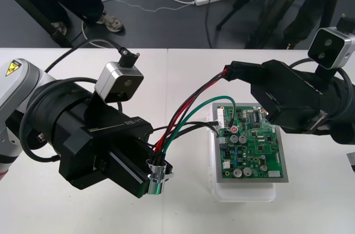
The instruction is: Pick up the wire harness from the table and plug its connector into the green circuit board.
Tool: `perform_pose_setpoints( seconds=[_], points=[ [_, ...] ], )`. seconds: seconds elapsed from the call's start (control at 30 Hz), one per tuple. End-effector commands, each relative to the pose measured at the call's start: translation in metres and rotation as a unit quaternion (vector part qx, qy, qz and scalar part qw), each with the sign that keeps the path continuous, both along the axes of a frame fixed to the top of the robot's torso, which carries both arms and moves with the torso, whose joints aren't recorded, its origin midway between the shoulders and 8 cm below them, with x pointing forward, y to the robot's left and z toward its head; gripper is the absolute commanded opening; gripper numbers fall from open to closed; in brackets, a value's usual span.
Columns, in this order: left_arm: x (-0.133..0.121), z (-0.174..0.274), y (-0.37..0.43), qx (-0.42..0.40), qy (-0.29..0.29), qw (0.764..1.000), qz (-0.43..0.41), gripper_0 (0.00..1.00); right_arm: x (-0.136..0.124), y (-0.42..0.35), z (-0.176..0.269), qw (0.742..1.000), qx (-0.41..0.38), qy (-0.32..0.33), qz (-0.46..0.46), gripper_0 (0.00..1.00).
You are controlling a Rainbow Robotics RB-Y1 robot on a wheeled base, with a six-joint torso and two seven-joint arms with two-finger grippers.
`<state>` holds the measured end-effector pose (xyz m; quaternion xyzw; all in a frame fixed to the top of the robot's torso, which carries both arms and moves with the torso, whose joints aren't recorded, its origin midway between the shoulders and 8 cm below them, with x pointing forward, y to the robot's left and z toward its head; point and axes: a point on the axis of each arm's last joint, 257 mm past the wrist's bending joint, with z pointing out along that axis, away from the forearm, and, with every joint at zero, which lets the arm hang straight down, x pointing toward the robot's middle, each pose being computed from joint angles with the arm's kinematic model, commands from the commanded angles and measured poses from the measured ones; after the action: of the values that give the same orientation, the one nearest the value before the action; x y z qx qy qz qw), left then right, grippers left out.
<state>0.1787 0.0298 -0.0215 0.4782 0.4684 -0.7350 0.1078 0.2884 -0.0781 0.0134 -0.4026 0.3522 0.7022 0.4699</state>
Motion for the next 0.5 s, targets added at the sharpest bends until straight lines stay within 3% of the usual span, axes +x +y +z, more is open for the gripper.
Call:
perform_pose_setpoints(
  seconds=[0.03, 0.5],
  points=[
    [-0.011, 0.003, 0.004, 0.033, 0.017, 0.999, -0.035, 0.0, -0.007, 0.011, 0.021, 0.999, 0.015, 0.006, 0.051, 1.0],
    [-0.011, 0.004, 0.004, 0.031, 0.016, 0.999, -0.034, 0.0, -0.011, 0.017, 0.042, 0.995, 0.027, 0.014, 0.092, 1.0]
  ],
)
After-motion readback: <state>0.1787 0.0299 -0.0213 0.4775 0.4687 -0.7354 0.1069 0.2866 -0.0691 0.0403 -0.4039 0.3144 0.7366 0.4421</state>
